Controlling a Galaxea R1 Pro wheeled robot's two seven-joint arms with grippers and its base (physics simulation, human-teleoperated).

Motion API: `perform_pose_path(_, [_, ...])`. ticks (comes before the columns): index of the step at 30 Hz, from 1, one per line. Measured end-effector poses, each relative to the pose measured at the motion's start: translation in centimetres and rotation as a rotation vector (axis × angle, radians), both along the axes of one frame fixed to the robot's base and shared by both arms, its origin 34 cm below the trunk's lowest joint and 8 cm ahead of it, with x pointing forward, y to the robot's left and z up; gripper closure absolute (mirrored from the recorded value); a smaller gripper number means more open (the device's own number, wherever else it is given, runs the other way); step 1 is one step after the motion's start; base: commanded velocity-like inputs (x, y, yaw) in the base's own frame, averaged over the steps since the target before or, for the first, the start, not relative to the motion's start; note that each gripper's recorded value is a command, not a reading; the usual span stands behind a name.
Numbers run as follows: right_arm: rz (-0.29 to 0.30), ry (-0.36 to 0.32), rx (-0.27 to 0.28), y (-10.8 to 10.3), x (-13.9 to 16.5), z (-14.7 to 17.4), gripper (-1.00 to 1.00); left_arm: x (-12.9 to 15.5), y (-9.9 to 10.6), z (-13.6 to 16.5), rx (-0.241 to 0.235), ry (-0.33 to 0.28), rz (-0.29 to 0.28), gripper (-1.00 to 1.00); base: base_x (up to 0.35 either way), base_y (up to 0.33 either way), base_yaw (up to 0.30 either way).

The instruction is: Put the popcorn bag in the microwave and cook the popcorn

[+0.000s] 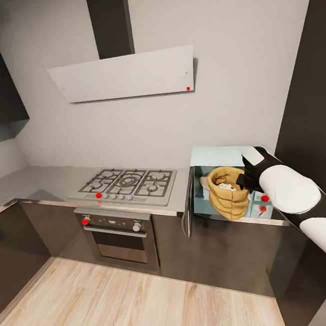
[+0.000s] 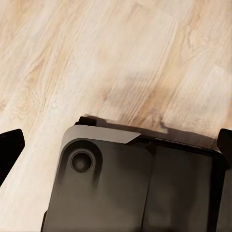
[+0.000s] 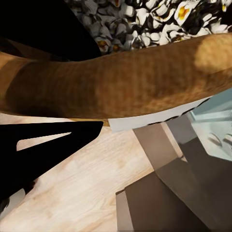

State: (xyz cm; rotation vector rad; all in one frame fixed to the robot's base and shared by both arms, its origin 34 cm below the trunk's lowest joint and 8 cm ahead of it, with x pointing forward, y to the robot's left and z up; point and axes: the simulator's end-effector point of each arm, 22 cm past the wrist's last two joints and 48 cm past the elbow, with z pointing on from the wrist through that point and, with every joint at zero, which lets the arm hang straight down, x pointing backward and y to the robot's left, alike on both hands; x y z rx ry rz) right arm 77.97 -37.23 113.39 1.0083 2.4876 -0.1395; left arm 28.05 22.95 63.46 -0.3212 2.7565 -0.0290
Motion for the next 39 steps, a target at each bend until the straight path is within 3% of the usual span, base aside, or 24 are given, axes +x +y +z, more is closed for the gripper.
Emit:
perform_pose_path(20, [-0.009, 0.006, 0.006, -0.8, -0.4, -0.9, 1.00, 0.0, 0.0, 0.0, 0.000, 0.000, 0.000, -1.00, 0.015, -0.001, 0.000])
perform_pose_path(36, [-0.010, 0.011, 0.011, -1.0, -0.6, -1.1, 1.00, 0.0, 0.0, 0.0, 0.000, 0.000, 0.000, -1.00, 0.104, 0.000, 0.000])
perform_pose_path(39, [0.008, 0.037, 0.003, -1.0, -1.0, -1.5, 1.00, 0.0, 0.0, 0.0, 0.000, -0.001, 0.000, -1.00, 0.255, 0.000, 0.000])
